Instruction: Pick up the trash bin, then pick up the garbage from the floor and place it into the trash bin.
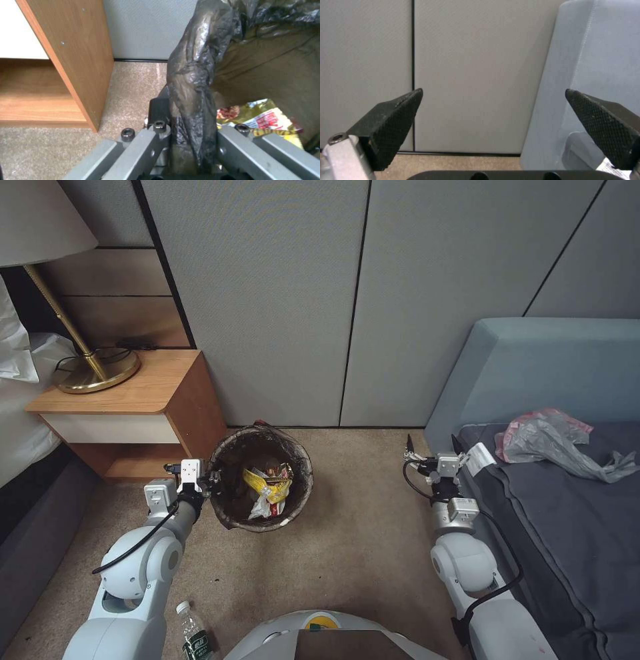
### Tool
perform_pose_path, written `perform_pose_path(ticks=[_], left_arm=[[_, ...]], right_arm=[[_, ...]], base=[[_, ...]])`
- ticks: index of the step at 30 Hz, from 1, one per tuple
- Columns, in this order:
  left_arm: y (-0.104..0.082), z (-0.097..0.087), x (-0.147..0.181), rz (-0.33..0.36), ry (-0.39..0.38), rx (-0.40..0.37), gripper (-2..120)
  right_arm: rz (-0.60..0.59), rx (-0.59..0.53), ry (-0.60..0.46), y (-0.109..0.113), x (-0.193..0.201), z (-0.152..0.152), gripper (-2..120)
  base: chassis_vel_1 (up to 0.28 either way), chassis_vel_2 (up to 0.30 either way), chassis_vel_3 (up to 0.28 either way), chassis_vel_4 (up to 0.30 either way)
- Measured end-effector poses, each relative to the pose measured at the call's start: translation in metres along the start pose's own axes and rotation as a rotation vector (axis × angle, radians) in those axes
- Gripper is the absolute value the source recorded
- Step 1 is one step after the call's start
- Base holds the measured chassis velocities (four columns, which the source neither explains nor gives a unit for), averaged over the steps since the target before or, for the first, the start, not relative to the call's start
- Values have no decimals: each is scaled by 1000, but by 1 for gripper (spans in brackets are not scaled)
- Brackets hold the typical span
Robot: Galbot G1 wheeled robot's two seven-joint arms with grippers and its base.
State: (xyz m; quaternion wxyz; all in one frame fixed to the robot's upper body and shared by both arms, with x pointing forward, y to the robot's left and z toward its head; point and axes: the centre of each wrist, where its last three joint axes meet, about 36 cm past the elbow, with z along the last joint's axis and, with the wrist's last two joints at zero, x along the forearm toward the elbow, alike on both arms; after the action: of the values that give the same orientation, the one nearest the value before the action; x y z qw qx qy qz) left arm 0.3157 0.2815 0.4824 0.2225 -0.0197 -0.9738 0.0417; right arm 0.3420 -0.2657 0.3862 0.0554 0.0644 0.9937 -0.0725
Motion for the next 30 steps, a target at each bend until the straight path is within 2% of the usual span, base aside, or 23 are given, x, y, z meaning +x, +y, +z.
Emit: perform_pose_path(ticks=[5,14,23,30], left_arm=[[4,-2,0,-13,-6,-5,0],[0,7,-3,-14,10,9,0],[3,4,1,-2,15,42,0],[-1,9,-1,7,26,62,0]], right_arm=[[7,4,22,1,4,11,100],[7,14,31,3,7,23,100],[-6,9,29,9,-2,23,100],[-10,11,39,10,-1,26,100]], base=[[0,0,0,0],[0,0,0,0],[0,0,0,0],[5,6,8,5]])
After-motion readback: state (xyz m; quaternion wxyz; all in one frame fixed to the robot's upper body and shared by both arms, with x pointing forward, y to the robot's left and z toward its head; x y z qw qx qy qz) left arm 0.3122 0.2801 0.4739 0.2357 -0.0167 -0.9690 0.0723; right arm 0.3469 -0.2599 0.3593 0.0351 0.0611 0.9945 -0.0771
